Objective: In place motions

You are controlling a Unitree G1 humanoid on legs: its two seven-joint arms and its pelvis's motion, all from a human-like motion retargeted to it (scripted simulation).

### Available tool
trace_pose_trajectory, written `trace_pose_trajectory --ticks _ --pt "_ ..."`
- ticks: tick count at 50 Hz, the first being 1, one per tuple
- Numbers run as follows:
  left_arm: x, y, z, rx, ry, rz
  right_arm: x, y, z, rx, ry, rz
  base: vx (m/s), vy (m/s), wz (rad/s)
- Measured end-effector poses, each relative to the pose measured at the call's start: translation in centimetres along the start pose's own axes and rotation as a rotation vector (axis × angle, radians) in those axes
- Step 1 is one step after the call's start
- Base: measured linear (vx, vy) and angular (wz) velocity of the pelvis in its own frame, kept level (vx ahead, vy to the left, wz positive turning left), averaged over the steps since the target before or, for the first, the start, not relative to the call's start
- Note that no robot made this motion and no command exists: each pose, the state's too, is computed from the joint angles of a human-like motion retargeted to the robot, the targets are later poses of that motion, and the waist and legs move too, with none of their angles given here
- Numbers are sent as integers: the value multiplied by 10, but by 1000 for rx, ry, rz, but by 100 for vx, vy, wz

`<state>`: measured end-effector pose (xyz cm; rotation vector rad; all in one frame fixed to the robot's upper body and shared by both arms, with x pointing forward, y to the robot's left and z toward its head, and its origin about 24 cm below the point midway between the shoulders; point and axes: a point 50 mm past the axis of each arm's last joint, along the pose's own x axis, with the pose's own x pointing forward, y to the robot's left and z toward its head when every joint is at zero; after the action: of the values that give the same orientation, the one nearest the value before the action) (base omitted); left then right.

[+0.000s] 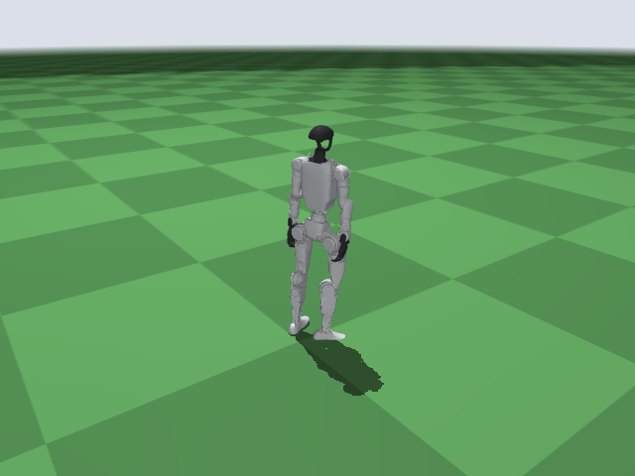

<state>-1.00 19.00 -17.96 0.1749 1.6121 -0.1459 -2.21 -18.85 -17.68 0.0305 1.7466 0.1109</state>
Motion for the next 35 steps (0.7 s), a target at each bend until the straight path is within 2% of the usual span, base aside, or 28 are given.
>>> trace_pose_trajectory --ticks 12,19,24,30,35 --pt "-1 7 20 -12 -65 11 -2 -2 17 -28 -60 -11 -4 -1 3" --pt "-10 23 87 61 -253 61 -3 -1 32 -50 -122 -26 -25 -7 167" --pt "-20 -1 132 124 -398 12 -1 -2 18 47 -103 -17 -29 3 191" --pt "-15 -2 116 174 -380 50 2 1 -6 91 -7 -43 -3 13 268" --pt "-8 10 82 49 -243 92 5 12 -20 108 27 2 12 18 220"
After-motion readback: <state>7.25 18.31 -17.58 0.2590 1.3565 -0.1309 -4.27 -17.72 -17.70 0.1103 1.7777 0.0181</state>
